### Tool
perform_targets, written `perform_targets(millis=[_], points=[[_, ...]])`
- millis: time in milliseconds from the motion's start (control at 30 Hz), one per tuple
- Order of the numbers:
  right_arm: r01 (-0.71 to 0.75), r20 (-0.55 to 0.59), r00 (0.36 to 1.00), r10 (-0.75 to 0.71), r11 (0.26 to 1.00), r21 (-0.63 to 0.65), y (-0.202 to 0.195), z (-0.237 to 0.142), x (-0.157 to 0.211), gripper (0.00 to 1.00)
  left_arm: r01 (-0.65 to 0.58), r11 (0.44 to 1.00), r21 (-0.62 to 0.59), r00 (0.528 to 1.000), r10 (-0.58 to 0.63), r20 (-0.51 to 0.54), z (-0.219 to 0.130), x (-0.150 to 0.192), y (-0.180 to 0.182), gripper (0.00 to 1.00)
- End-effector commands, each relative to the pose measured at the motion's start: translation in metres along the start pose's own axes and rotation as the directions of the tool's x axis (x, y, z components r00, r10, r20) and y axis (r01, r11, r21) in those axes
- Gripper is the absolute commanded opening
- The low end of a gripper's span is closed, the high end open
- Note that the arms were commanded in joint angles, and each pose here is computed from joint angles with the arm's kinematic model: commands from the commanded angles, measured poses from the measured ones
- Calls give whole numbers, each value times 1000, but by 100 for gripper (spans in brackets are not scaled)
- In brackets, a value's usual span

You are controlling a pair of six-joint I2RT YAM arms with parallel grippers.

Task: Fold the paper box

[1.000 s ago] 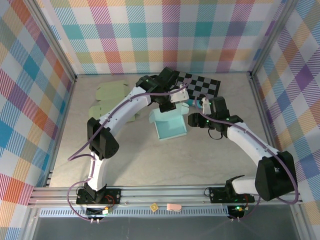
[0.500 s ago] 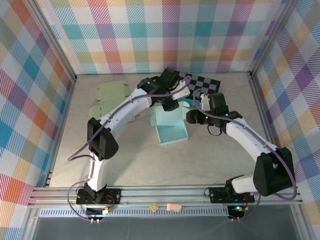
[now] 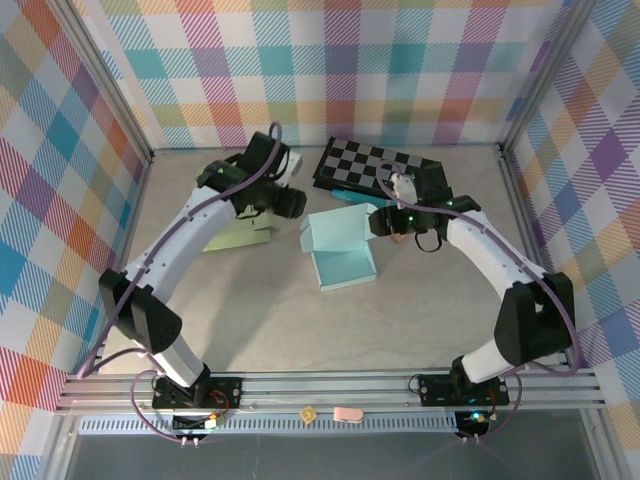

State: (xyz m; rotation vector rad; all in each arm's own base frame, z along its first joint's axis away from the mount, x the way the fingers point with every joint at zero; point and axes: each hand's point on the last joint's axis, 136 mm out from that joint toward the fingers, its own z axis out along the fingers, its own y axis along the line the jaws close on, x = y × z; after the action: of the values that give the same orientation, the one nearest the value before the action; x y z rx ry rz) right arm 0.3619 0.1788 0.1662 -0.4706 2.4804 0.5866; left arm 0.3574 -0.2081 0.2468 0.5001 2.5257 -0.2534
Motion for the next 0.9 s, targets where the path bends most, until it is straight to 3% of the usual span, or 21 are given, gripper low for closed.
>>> perform_targets(millis=[0,267,567,867], points=[[76,-58,995,-78,996,-41,1,10,3,67,109,990,89,980,-92,-176,20,48,-14,57],[101,-99,989,-107,993,-58,-5,32,-1,62,158,979,126,972,-131,-196,60,57,-21,58],[97,-99,990,-105,992,-79,-3,36,-1,59,98,989,113,972,-71,-222,86,56,-31,56],[78,-100,991,-88,992,-97,0,37,1,48,71,996,63,976,-56,-209,94,51,-31,45]])
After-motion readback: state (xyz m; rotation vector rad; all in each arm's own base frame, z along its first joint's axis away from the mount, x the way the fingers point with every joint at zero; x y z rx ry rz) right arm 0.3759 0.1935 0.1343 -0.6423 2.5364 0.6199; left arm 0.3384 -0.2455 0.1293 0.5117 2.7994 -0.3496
